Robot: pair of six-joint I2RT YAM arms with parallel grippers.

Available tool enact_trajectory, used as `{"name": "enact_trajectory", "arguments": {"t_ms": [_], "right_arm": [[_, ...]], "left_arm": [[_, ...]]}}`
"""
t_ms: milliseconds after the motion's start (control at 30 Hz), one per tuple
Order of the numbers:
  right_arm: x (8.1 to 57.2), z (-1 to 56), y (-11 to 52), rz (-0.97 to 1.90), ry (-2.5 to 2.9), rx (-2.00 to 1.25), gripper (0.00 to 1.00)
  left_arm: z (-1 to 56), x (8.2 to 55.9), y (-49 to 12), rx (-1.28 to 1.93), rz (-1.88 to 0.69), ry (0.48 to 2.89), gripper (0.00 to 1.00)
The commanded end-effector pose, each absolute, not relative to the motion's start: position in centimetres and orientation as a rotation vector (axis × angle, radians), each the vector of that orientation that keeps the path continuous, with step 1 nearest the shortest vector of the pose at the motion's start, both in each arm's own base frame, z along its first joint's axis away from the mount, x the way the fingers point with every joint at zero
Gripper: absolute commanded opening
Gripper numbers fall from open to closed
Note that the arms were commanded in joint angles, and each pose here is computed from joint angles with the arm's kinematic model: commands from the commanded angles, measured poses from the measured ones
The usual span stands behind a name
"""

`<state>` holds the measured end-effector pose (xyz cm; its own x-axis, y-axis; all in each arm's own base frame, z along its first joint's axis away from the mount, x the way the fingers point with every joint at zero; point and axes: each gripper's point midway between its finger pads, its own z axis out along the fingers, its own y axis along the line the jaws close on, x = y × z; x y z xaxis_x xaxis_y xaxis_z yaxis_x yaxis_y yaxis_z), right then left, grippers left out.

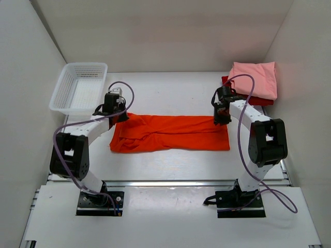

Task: Fold and stack the t-shirts
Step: Fold the other side of the tshirt into a rectangle

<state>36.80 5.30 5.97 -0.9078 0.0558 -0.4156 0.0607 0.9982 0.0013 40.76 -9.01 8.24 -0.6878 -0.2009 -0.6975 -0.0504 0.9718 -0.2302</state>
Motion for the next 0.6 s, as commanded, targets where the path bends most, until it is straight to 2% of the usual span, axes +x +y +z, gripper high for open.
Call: {"name": "enact_trajectory", "arguments": {"t_ms": [0,200,500,533,567], "right_arm": [[38.1,7.4,5.3,-0.026,2.656,0.06,0.23],[39.2,7.7,5.9,-0.042,2.651,0.003,0.24],[40.4,6.5,6.1,-0.011,2.68,0.012,0.23],[40.4,6.1,6.1,-0.016,2.686,0.01,0.24],[40.3,5.8,6.3,-0.009,2.695,0.017,0.24]], "left_arm": [[8.2,37.8,-8.7,-0.181,-0.226,2.35,0.0],[6.1,33.9,-7.3,-0.222,-0.185,2.432,0.0],[3.5,31.2,-6.7,-0.235,-0.129,2.534,0.0],[2.9,31.1,-6.5,-0.234,-0.119,2.555,0.02],[2.5,30.8,-6.7,-0.221,-0.122,2.576,0.12]]}}
